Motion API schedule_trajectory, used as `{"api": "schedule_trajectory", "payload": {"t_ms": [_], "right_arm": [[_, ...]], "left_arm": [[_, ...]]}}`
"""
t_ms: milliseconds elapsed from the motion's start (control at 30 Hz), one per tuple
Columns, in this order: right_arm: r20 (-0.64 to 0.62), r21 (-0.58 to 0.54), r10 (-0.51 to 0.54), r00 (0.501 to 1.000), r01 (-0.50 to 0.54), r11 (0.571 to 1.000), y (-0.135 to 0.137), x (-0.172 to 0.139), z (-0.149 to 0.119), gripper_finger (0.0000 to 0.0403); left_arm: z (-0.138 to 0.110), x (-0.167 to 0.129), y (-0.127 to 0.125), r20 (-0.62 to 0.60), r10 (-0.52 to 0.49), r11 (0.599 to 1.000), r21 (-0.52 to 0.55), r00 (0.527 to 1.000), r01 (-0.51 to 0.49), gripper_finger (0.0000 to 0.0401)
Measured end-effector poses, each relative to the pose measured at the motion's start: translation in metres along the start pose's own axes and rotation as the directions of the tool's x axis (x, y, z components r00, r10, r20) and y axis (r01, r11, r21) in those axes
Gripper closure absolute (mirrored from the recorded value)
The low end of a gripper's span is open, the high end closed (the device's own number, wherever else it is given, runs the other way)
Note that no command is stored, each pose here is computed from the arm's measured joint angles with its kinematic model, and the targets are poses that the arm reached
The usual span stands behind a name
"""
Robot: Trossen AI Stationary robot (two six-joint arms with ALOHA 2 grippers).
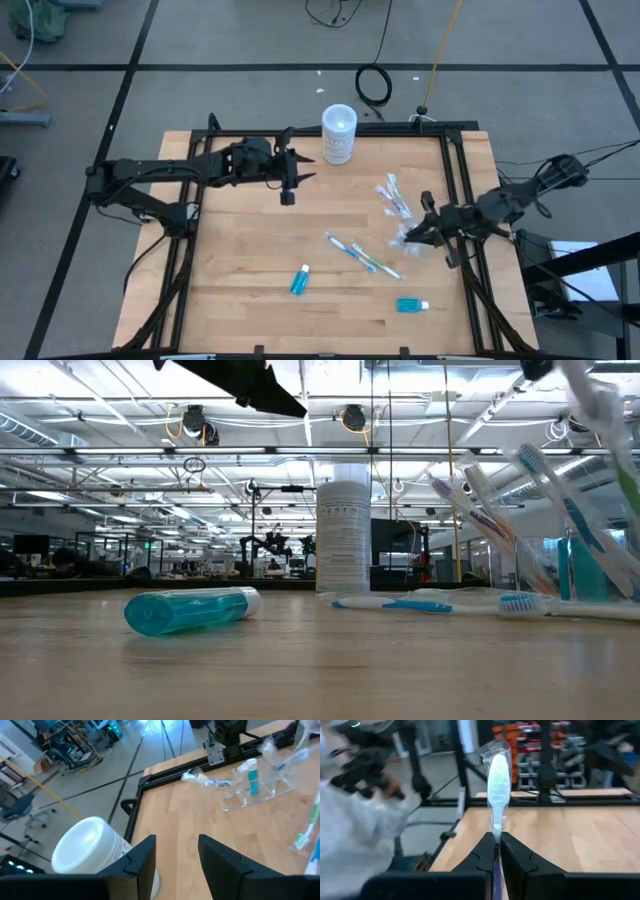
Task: Pick & Place toothbrushing station
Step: Put the purple toothbrush into the transparent organizer
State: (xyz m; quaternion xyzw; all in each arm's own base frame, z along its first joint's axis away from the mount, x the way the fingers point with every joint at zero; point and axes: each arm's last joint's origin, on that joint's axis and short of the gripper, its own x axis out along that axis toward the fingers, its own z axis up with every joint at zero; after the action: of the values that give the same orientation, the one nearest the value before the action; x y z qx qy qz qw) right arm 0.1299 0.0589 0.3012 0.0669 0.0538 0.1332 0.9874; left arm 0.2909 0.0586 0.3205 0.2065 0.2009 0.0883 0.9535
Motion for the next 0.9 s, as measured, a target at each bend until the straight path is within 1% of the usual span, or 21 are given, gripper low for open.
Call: {"api": "schedule_trajectory", "payload": {"t_ms": [33, 67, 100, 167, 200, 233, 433, 700, 733, 833, 900], "right_arm": [[-0.024, -0.012, 0.004, 1.0, -0.005, 1.0, 0.0, -0.004, -0.002, 0.0395], [-0.052, -0.015, -0.015, 0.999, 0.014, 1.0, 0.0, -0.008, -0.005, 0.0395], [-0.079, -0.007, -0.057, 0.995, 0.057, 0.998, -0.001, -0.012, -0.009, 0.0395], [-0.134, 0.013, -0.169, 0.976, 0.173, 0.985, -0.004, -0.016, -0.017, 0.0394], [-0.147, 0.017, -0.212, 0.966, 0.216, 0.976, -0.006, -0.018, -0.02, 0.0394], [-0.156, 0.022, -0.229, 0.961, 0.236, 0.972, -0.006, -0.018, -0.024, 0.0394], [-0.168, 0.031, -0.2, 0.965, 0.208, 0.978, -0.005, -0.013, -0.046, 0.0393], [-0.106, 0.066, -0.19, 0.976, 0.198, 0.978, -0.009, -0.002, -0.084, 0.0393], [-0.115, 0.066, -0.194, 0.974, 0.203, 0.977, -0.01, -0.002, -0.09, 0.0393], [-0.135, 0.131, -0.247, 0.96, 0.264, 0.956, -0.013, -0.003, -0.104, 0.0393], [-0.134, 0.144, -0.253, 0.958, 0.271, 0.952, -0.013, -0.003, -0.109, 0.0393]], "left_arm": [[0.0, 0.0, 0.0, -0.001, 0.001, 1.0, -0.008, 1.0, -0.001, 0.0249], [0.0, 0.0, 0.0, -0.004, 0.002, 1.0, -0.015, 1.0, -0.002, 0.0249], [-0.001, 0.0, 0.0, -0.009, 0.0, 1.0, -0.018, 1.0, 0.0, 0.0249], [-0.001, 0.0, -0.001, -0.016, -0.006, 0.999, -0.035, 1.0, 0.005, 0.0249], [-0.001, 0.0, -0.001, -0.018, -0.009, 0.999, -0.043, 1.0, 0.008, 0.0249], [-0.002, 0.0, -0.002, -0.023, -0.012, 0.999, -0.049, 1.0, 0.011, 0.0249], [-0.005, 0.0, -0.003, -0.056, -0.025, 0.998, -0.064, 0.998, 0.021, 0.0249], [-0.006, 0.0, -0.003, -0.062, -0.027, 0.997, -0.07, 0.998, 0.023, 0.0249], [-0.006, 0.0, -0.003, -0.062, -0.027, 0.997, -0.073, 0.998, 0.023, 0.0249], [-0.006, 0.0, -0.003, -0.062, -0.027, 0.996, -0.085, 0.998, 0.022, 0.0249], [-0.006, 0.0, -0.003, -0.062, -0.028, 0.996, -0.084, 0.998, 0.022, 0.0249]]}}
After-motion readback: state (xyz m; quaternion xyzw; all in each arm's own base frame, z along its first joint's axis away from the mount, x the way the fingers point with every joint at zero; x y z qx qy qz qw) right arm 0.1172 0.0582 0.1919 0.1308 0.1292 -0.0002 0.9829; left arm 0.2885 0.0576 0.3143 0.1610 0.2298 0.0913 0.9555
